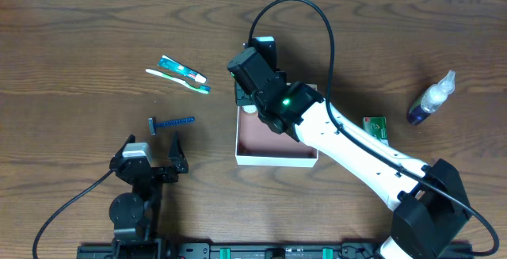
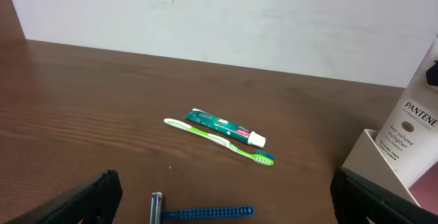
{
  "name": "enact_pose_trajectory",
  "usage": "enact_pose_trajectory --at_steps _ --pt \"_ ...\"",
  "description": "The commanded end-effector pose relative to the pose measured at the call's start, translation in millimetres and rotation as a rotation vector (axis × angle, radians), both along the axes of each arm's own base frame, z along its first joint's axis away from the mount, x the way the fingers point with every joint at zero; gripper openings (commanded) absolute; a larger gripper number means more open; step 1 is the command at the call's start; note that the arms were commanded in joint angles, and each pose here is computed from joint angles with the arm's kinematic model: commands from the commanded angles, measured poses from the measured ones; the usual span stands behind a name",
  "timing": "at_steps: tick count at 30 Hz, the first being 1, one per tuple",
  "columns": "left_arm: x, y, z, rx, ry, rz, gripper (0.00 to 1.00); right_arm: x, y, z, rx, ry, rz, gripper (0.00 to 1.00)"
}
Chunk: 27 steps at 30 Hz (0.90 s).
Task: Pack container
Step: 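Carry the Pantene tube over the white box and lower it inside, then release the tube, move the right gripper to the soap bottle, grasp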
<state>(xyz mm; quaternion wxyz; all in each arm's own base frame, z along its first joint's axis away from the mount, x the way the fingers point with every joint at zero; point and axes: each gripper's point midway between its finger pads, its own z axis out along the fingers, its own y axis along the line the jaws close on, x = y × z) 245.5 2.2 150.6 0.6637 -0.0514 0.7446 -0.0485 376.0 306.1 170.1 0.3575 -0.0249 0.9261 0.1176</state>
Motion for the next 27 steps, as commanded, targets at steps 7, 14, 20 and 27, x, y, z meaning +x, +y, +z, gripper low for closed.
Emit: enact_pose_trajectory --at_steps 7,14,20,27 --pt "-0.9 -0.8 -16.6 0.01 0.053 -0.008 0.98 4.6 10.0 21.9 -0.003 -0.062 0.049 0.58" --pt "-0.9 -0.8 -16.6 0.01 0.053 -0.008 0.98 16.6 7.3 63.1 -0.064 -0.159 0.068 0.6" --pt "-0.9 -0.8 -16.6 0.01 0.053 -0.008 0.98 26.6 -25.6 119.3 -0.144 -0.234 -0.026 0.66" --pt "-0.9 -0.8 -16.6 0.01 0.053 -0.008 0.98 26.0 -120.5 165.9 -0.188 -0.203 -0.18 0.82"
